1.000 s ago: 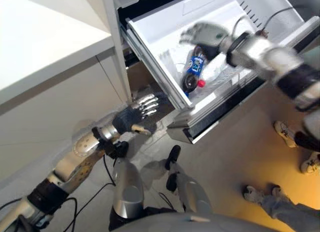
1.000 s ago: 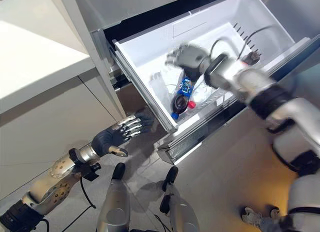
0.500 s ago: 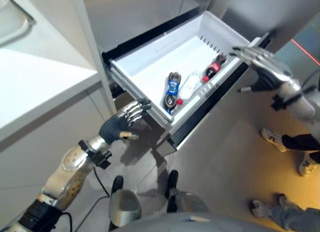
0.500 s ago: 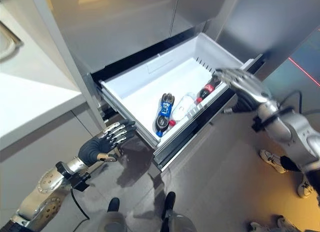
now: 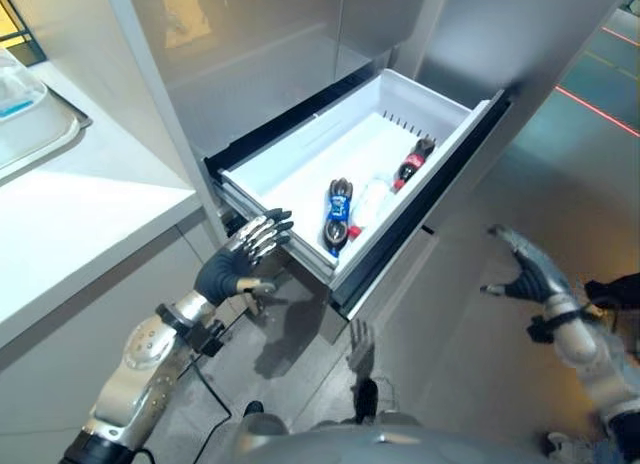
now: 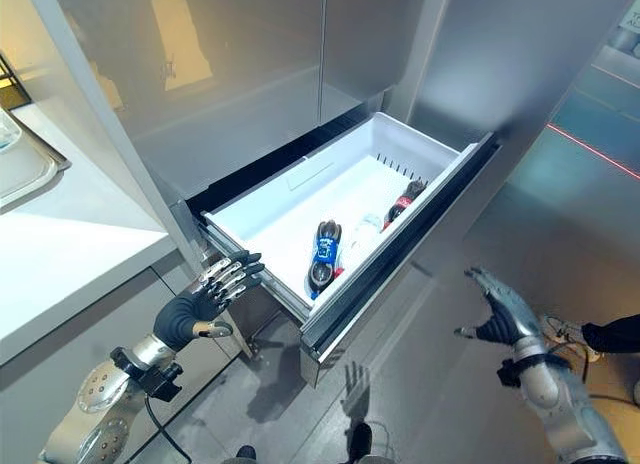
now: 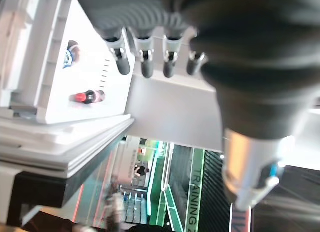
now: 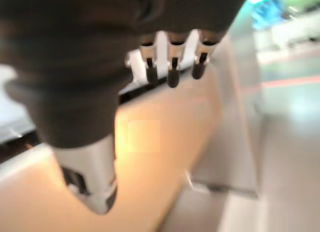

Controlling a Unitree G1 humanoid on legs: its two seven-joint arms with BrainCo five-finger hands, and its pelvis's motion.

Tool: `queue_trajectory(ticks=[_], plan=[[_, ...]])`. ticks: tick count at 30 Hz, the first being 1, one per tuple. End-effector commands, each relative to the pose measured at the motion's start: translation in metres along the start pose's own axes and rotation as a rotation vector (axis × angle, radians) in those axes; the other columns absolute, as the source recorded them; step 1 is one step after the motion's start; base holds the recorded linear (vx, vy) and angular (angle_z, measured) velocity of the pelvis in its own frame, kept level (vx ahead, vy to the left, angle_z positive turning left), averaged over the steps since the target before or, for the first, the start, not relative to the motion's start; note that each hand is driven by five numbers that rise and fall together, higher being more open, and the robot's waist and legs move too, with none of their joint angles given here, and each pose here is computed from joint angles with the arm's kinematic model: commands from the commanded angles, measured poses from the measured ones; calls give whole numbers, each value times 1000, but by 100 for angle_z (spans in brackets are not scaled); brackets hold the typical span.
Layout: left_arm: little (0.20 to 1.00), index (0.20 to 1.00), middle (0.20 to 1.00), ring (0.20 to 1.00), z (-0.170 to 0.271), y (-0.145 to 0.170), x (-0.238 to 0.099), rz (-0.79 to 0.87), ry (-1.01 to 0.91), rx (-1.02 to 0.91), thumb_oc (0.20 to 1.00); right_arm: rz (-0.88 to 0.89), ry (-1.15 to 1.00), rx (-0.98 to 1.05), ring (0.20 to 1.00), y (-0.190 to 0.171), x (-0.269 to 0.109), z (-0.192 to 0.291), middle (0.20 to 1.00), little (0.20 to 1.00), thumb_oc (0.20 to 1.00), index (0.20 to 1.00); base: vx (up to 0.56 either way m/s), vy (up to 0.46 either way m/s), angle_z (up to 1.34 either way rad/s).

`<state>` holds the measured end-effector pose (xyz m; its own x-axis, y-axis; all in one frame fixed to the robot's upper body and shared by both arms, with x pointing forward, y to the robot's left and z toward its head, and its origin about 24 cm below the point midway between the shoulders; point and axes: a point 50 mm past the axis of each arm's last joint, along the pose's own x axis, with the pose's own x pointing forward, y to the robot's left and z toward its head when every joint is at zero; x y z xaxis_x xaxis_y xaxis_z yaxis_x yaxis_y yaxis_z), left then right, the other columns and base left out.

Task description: Take the drinks into the refrigerator

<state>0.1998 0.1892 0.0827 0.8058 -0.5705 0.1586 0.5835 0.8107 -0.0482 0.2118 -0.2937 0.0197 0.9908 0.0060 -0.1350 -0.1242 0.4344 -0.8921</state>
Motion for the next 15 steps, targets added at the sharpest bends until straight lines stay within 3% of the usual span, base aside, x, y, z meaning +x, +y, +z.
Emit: queue_trajectory(ticks=[1, 8, 15], plan=[[1000, 1000, 1000, 1000, 11, -6, 4, -26, -88, 54, 1000, -37, -60, 11, 200, -10, 24, 13, 200, 200, 200, 200, 0, 0, 0], [1000, 1000, 1000, 1000, 13, -12, 11, -64, -119, 29, 1000, 178, -125, 30, 200, 36, 59, 45, 200, 200, 200, 200, -1, 1, 1], [1000, 1000, 1000, 1000, 19, -15, 16, -96, -141, 46, 1000, 256, -233, -70, 200, 40, 91, 82, 200, 200, 200, 200, -3, 0, 3]])
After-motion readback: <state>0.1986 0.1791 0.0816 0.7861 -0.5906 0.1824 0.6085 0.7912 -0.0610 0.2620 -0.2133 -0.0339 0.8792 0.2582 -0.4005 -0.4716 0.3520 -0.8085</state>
